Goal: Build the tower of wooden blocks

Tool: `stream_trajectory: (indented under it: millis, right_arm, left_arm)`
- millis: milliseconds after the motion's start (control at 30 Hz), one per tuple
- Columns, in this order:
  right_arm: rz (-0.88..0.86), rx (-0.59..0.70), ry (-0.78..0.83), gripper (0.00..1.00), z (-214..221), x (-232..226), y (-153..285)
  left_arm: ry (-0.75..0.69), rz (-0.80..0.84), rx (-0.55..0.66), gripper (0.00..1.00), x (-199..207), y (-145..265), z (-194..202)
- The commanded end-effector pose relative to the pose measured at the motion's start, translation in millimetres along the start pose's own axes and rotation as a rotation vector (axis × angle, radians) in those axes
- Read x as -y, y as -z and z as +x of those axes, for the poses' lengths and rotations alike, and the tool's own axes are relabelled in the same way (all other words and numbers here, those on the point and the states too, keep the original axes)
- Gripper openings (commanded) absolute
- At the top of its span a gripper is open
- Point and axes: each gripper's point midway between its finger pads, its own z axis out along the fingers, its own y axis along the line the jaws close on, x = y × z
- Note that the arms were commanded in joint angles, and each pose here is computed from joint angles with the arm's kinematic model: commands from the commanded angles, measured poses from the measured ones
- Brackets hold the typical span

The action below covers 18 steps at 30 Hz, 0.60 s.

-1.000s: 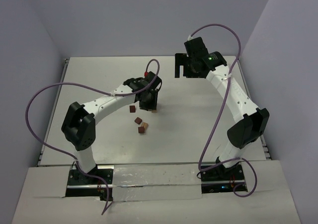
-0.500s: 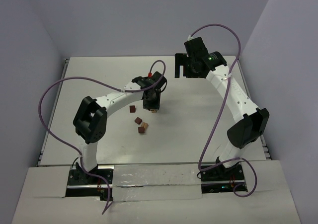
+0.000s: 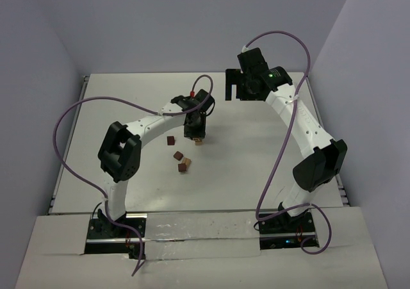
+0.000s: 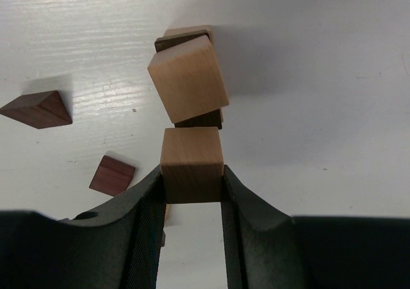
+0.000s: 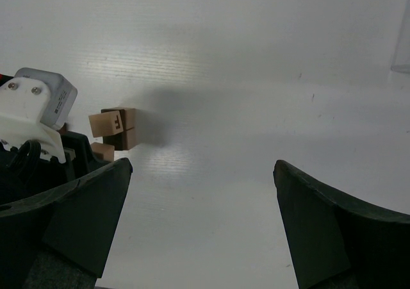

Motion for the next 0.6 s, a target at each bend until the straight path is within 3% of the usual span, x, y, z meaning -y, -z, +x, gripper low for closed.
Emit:
stream_trajectory:
  millis: [0, 567]
  right_arm:
    - [-0.011, 0.060, -0.008, 1.00, -13.6, 1.0, 12.1]
    - [-0.023, 0.042, -0.002, 1.00, -10.3, -1.8, 7.6]
  left_arm:
    - [0.017, 0.002, 0.027, 0.18, 2.4, 3.2, -15.4]
    - [0.026, -0.003, 0.015, 0.34, -0.7, -3.9, -22.7]
